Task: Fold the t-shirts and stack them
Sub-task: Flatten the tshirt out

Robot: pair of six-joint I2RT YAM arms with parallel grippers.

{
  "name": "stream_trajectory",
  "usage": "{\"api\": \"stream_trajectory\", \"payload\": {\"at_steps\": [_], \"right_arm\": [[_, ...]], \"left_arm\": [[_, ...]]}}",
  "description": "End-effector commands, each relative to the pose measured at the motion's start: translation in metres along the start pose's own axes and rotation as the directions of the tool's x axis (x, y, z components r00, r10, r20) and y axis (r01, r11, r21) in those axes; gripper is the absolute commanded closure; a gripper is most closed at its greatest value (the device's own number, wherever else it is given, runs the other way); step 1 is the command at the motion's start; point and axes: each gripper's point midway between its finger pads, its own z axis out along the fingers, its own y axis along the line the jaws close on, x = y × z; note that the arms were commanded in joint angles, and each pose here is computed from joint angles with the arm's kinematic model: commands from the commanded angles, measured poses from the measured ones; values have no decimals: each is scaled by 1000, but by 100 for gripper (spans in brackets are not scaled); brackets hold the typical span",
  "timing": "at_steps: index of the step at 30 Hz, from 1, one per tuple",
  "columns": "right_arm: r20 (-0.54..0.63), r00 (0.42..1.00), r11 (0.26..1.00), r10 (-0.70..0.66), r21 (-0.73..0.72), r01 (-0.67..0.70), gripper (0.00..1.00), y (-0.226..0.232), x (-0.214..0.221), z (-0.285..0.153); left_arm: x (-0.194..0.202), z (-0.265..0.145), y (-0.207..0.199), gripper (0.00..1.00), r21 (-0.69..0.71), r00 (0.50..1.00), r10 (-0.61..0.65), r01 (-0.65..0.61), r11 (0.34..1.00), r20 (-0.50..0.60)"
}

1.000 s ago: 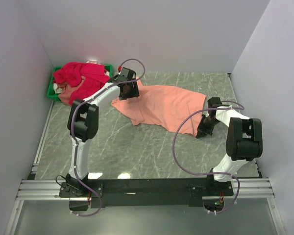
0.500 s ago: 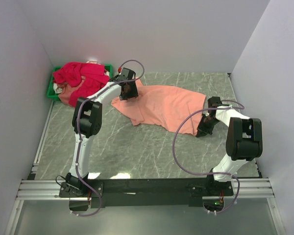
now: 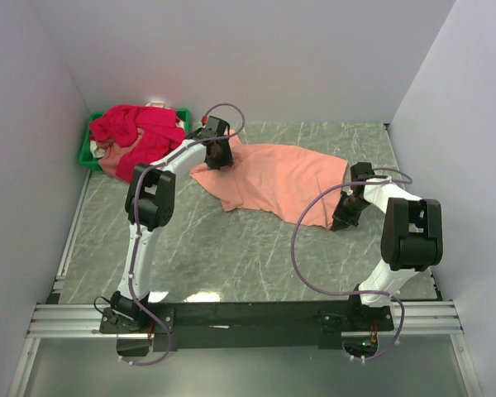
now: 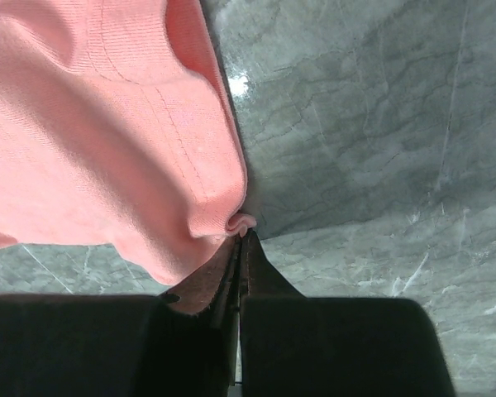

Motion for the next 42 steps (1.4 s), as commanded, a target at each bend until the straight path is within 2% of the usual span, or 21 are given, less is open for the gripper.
{"api": "stream_trajectory", "payload": {"at_steps": [1,2,4,9,10,13,15,17,20,21,22,27,31,34,42], "right_arm": [[49,999,1000,-16,-13,17,100,8,-17,-5],[50,999,1000,-16,-12,17,100,8,-17,-6],[58,998,1000,-17,-11,18,100,8,-19,-8],[76,997,1000,-12,-25,14,100,13,-26,-19],[88,996,1000,-11,-28,13,100,14,-30,-22],[110,994,1000,-8,-24,11,100,16,-39,-33],[132,991,1000,-6,-30,10,100,19,-47,-40],[141,990,999,-8,-33,13,100,22,-53,-45],[145,989,999,-10,-34,15,100,24,-57,-48],[141,990,999,-13,-33,18,100,24,-57,-48],[141,990,999,-16,-33,21,100,24,-58,-48],[114,993,999,-14,-44,20,100,26,-55,-43],[104,995,998,-9,-62,15,100,28,-52,-40],[97,995,998,-8,-66,15,100,29,-51,-38],[81,997,996,-10,-91,17,100,33,-49,-34]], "left_arm": [[5,7,-7,57,25,1000,7,-6,1000,-22],[4,6,-7,69,24,1000,9,-8,1000,-21],[-1,-1,-8,76,25,1000,9,-9,1000,-9],[-22,-27,-10,73,44,999,1,-4,999,51],[-33,-43,-13,76,64,997,-7,1,998,83],[-34,-71,-6,84,99,991,-52,40,994,122],[-35,-87,-2,86,134,985,-88,68,989,148],[-38,-125,2,88,176,970,-131,95,980,205],[-9,-131,24,89,159,972,-158,131,979,172],[-7,-144,25,88,177,969,-164,132,975,182],[12,-141,37,87,151,974,-165,142,978,153],[47,-157,70,82,69,975,-177,169,983,132],[74,-165,99,60,-21,972,-200,204,979,123],[85,-176,113,50,-64,964,-228,238,969,133],[81,-198,119,46,-85,959,-215,233,969,182]]}}
